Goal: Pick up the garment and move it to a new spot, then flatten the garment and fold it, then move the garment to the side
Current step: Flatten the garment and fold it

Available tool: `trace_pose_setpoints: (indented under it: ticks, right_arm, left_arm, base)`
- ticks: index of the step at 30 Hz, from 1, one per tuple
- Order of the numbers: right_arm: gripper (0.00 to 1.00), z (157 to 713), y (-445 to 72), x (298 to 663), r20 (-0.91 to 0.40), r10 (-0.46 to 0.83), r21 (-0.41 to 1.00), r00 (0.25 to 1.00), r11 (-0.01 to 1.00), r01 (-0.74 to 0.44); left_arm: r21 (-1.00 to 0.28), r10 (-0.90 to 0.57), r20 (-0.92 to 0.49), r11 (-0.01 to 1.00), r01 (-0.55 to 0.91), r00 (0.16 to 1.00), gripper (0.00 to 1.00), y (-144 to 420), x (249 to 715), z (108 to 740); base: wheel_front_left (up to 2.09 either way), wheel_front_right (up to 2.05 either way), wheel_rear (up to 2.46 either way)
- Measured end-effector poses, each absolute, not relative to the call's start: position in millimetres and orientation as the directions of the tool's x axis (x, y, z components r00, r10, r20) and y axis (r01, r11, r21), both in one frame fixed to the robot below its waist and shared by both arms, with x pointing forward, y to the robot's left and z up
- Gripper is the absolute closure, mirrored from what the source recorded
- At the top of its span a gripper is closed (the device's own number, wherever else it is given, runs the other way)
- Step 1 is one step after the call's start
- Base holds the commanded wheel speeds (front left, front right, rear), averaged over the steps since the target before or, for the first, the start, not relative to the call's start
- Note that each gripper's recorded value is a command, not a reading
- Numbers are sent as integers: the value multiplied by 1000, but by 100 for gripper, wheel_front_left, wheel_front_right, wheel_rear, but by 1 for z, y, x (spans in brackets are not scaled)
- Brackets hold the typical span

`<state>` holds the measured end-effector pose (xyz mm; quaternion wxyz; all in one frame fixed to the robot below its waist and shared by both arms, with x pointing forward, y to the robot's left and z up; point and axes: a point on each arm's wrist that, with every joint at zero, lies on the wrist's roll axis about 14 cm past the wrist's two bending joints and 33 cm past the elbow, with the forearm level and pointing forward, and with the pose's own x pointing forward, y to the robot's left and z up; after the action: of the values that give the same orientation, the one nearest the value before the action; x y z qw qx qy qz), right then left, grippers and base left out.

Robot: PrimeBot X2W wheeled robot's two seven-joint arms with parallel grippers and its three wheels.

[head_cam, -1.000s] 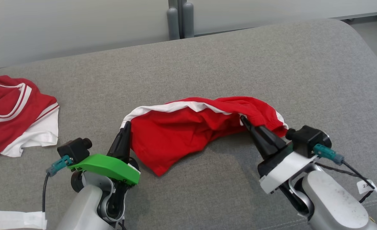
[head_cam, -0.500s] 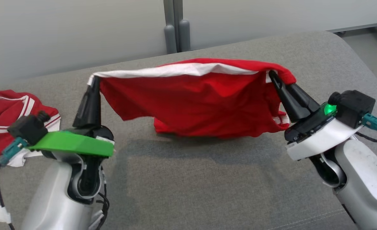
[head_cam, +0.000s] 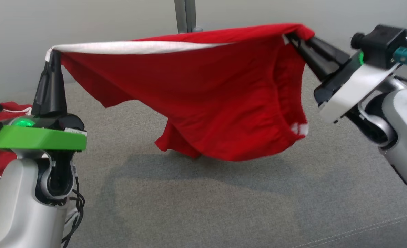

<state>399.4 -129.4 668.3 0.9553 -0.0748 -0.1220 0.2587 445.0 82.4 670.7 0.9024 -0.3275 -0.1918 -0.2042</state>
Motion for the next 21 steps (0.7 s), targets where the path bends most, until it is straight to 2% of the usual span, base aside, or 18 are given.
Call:
trace_pose_setpoints:
  ticks: [5,9,13,17,19,21]
  right_arm:
    - [100,707,-139,424,259,470,-201,844,881,-429]
    - [100,705,-124,437,208,498,-223,842,862,-455]
    - [100,693,-112,445,146,520,-183,842,850,-493]
    - [100,642,-87,440,-57,586,-124,808,799,-588]
    - [100,643,-77,436,-59,615,-101,786,780,-618]
    - [100,664,-73,435,4,633,-87,774,771,-630]
  left_arm:
    - [-452,-234,533,733,507,813,100,88,455,703]
    - [-410,-243,543,759,507,804,100,94,462,716]
    - [-401,-249,538,765,504,806,100,96,463,716]
    - [-395,-267,541,757,521,798,100,91,456,717]
    - [-396,-262,552,753,525,792,100,93,451,719]
    - [-403,-239,576,749,526,781,100,100,445,724]
  base:
    - [0,0,0]
    - [0,0,0]
    - [0,0,0]
    - [0,0,0]
    - [0,0,0]
    - [0,0,0]
